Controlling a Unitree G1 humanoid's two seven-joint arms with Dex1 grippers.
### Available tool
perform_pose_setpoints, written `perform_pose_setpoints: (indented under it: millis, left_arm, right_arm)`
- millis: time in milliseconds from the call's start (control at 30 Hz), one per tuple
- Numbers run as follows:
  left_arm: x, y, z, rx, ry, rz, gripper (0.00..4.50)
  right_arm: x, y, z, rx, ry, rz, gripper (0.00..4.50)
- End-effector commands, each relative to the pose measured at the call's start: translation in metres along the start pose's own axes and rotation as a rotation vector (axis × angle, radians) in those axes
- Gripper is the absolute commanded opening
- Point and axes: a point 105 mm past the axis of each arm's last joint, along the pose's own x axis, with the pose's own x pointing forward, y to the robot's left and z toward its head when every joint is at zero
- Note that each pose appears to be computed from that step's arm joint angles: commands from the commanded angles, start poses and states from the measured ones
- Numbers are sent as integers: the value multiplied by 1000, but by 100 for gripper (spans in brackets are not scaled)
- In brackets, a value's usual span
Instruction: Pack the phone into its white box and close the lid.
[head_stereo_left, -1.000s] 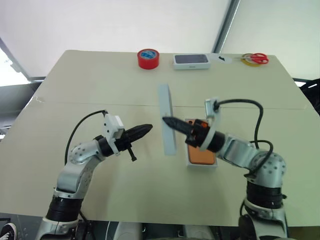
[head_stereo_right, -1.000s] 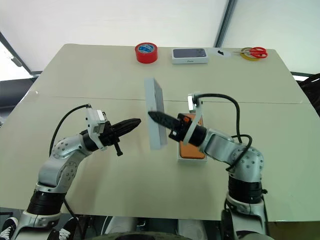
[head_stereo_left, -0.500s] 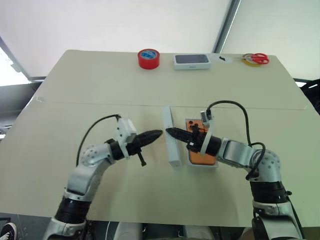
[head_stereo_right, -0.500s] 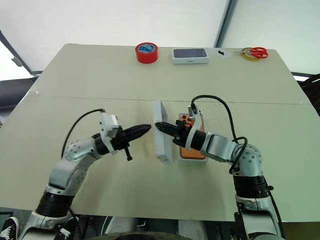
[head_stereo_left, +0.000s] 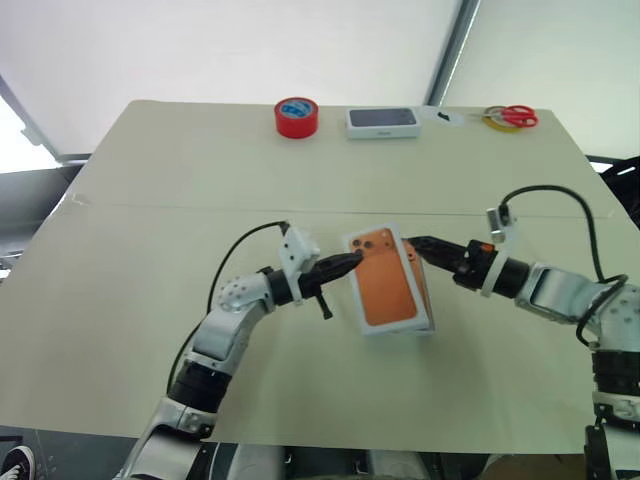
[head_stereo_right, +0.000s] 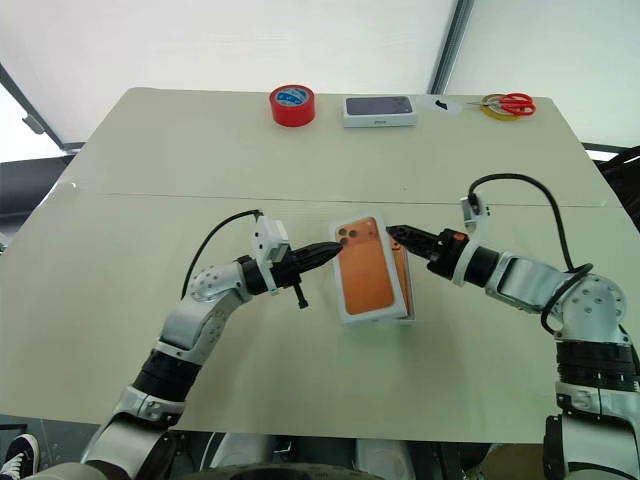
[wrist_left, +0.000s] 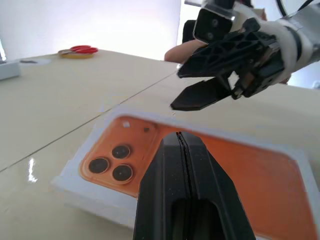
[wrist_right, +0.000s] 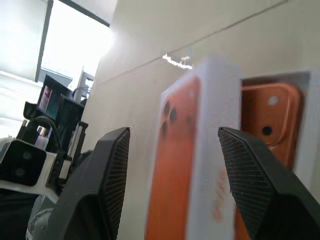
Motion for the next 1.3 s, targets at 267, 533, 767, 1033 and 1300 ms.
perform_pose_setpoints:
  millis: [267, 533, 767, 1033, 1300]
  left_arm:
    - [-37, -5, -23, 29, 177, -69, 0]
    - [-34, -10, -48, -5, 272, -90, 0]
    - [-3, 3, -42, 12, 208, -52, 0]
    - [17, 10, -36, 15, 156, -43, 0]
    - [21, 12, -34, 21, 134, -32, 0]
  right_arm:
    - [3, -12, -3, -700, -19, -139, 15]
    - [-2, -22, -16, -800, 38, -139, 6]
    - [-5, -23, -15, -838, 43, -156, 6]
    - [-9, -27, -10, -856, 31, -200, 6]
    - [-11, -38, -17, -881, 49, -262, 6]
